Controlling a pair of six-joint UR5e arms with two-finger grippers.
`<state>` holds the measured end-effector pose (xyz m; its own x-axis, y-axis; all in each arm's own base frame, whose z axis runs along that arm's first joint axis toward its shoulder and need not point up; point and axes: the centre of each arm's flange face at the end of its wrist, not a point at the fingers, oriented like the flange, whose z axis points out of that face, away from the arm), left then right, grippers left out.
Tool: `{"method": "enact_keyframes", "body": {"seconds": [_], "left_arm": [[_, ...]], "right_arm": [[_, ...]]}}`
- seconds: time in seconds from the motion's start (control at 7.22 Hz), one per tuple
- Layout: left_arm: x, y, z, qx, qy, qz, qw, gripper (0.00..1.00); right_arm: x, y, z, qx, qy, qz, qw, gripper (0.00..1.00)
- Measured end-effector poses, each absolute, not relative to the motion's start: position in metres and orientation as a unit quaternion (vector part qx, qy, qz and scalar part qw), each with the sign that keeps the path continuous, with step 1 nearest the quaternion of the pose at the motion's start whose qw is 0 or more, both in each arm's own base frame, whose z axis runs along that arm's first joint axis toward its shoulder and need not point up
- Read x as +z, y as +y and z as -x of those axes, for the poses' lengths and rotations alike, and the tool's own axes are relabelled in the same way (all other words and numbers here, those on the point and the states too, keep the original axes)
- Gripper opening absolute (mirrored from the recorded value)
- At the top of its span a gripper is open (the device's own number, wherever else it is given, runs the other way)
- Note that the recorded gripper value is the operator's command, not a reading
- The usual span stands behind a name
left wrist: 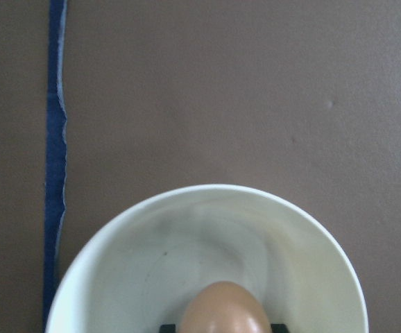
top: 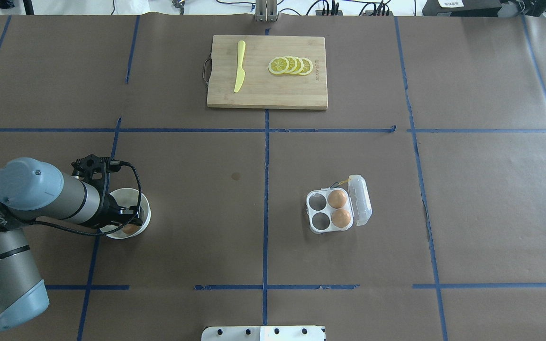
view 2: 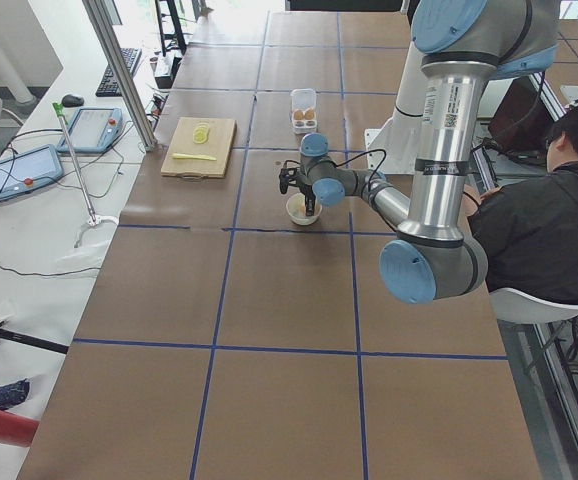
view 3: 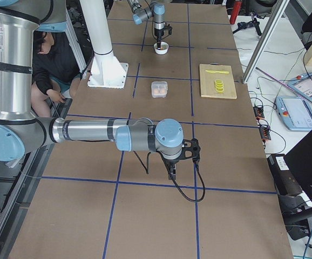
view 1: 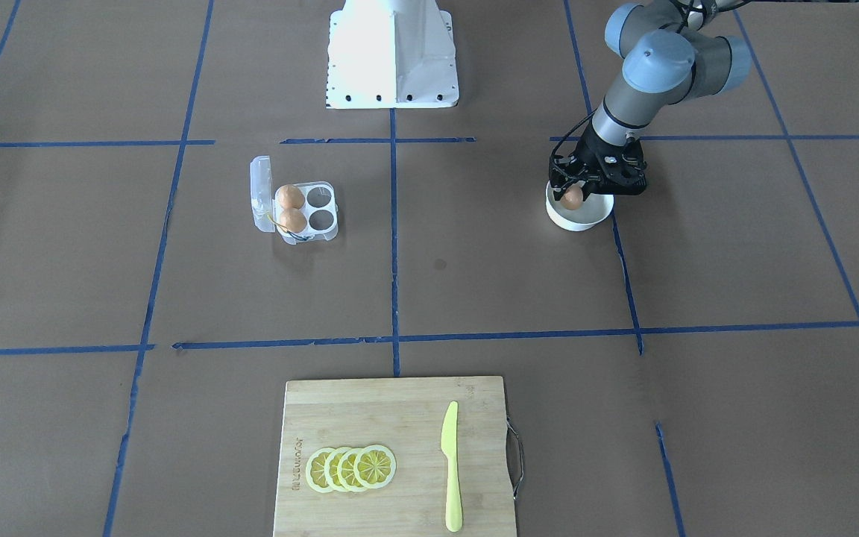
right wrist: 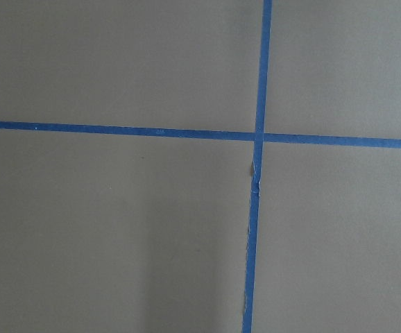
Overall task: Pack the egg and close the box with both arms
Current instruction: 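Close the left gripper on the brown egg inside the bowl, then lift the egg out of the bowl and carry it to the egg carton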
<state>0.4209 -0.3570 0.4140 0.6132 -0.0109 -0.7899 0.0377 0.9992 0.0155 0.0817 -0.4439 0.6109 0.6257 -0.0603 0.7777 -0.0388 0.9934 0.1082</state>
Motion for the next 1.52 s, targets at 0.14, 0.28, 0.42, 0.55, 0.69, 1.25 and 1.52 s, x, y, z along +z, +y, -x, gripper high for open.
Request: {"method": "enact_keyframes", "body": {"seconds": [0.14, 0.28, 0.42, 0.55, 0.69, 1.25, 1.52], "left_arm": [[0.413, -0.358, -0.420, -0.014, 0.440, -0.016, 0.898, 0.34], [0.413, -0.358, -0.419, -0.015, 0.441, -0.017, 0.897, 0.33], [0.412, -0.359, -0.418, -0.016, 0.441, -0.018, 0.897, 0.29], [0.410, -0.359, -0.417, -0.016, 0.442, -0.018, 0.897, 0.27], [0.408, -0.358, -0.415, -0.016, 0.444, -0.019, 0.896, 0.25], [0.394, -0.334, -0.371, -0.016, 0.452, -0.024, 0.892, 0.06], [0.364, -0.332, -0.355, -0.021, 0.463, -0.033, 0.885, 0.00]], "right_arm": [[0.611, -0.444, -0.082, -0.006, -0.433, -0.057, 0.900, 1.00], [0.611, -0.444, -0.082, -0.006, -0.433, -0.057, 0.900, 1.00], [0.611, -0.444, -0.082, -0.006, -0.433, -0.057, 0.900, 1.00], [0.611, -0.444, -0.082, -0.006, -0.433, -0.057, 0.900, 1.00], [0.611, -0.444, -0.082, -0.006, -0.433, -0.057, 0.900, 1.00], [0.611, -0.444, -0.082, -0.006, -0.433, -0.057, 0.900, 1.00], [0.610, -0.444, -0.082, -0.006, -0.433, -0.058, 0.900, 1.00]]}}
